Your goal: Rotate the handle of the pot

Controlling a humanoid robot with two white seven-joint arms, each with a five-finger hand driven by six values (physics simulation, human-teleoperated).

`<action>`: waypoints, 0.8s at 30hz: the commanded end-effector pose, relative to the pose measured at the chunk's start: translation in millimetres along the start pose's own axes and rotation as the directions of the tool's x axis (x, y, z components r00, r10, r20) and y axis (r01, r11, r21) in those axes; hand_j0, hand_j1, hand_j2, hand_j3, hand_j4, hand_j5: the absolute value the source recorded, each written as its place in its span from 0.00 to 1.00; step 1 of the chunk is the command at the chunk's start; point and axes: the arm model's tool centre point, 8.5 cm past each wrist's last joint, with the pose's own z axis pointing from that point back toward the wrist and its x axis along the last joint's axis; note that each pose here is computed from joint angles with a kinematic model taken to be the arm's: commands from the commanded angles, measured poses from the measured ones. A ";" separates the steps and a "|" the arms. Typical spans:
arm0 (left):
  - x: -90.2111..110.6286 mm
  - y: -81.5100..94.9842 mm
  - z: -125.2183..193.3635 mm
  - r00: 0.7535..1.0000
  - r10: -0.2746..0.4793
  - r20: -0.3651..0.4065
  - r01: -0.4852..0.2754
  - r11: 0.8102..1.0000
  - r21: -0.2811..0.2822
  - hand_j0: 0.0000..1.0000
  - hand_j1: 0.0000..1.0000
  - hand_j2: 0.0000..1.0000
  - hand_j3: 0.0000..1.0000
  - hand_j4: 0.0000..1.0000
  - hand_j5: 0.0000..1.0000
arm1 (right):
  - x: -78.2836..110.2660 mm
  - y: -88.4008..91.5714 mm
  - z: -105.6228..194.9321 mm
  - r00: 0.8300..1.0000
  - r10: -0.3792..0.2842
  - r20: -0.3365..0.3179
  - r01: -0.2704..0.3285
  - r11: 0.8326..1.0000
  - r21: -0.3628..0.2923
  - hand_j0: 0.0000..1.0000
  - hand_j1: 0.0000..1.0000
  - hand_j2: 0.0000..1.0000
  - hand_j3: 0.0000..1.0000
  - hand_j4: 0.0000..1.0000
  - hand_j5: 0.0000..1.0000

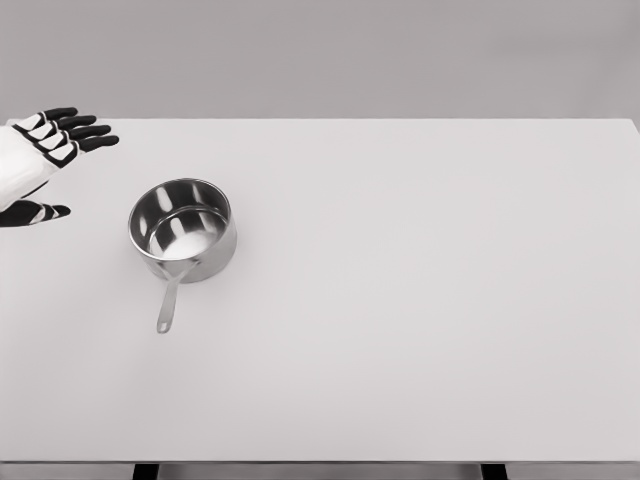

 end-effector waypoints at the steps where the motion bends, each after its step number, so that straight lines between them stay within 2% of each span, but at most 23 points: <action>1: 0.0 0.7 0.1 1.000 0.004 0.000 -0.004 1.000 0.004 1.00 1.00 1.00 1.00 1.00 1.00 | -1.3 -0.3 0.2 1.000 -0.006 -0.005 0.006 1.000 -0.004 1.00 1.00 1.00 1.00 1.00 1.00; 13: 2.7 -0.2 -2.9 1.000 0.010 0.008 -0.010 1.000 0.013 1.00 1.00 1.00 1.00 1.00 1.00 | -0.1 0.0 0.0 1.000 -0.008 -0.001 0.008 1.000 -0.002 1.00 1.00 1.00 1.00 1.00 1.00; 15: 19.8 5.0 -13.7 0.998 -0.020 0.058 0.018 0.999 0.037 1.00 1.00 1.00 1.00 1.00 1.00 | -0.1 0.0 0.0 1.000 -0.008 -0.001 0.008 1.000 -0.002 1.00 1.00 1.00 1.00 1.00 1.00; 16: 31.0 6.6 -20.9 0.996 -0.023 0.085 0.017 0.997 0.070 1.00 1.00 1.00 1.00 1.00 1.00 | -0.1 0.0 0.0 1.000 -0.008 -0.001 0.008 1.000 -0.002 1.00 1.00 1.00 1.00 1.00 1.00; 17: 41.6 2.4 -29.3 0.995 0.006 0.102 -0.017 0.993 0.113 1.00 1.00 1.00 1.00 1.00 1.00 | -0.1 0.0 0.0 1.000 -0.008 -0.001 0.008 1.000 -0.002 1.00 1.00 1.00 1.00 1.00 1.00; 18: 48.3 -5.3 -34.7 0.993 0.026 0.114 -0.040 0.992 0.122 1.00 1.00 1.00 1.00 1.00 1.00 | -0.1 0.0 0.0 1.000 -0.008 -0.001 0.008 1.000 -0.002 1.00 1.00 1.00 1.00 1.00 1.00; 21: 69.9 -18.4 -51.9 0.980 0.044 0.192 -0.063 0.994 0.095 1.00 1.00 1.00 1.00 1.00 1.00 | -0.1 0.0 0.0 1.000 -0.008 -0.001 0.008 1.000 -0.002 1.00 1.00 1.00 1.00 1.00 1.00; 24: 85.7 -32.0 -65.3 0.973 0.053 0.226 -0.075 0.993 0.089 1.00 1.00 1.00 1.00 1.00 1.00 | -0.1 0.0 0.0 1.000 -0.008 -0.001 0.008 1.000 -0.002 1.00 1.00 1.00 1.00 1.00 1.00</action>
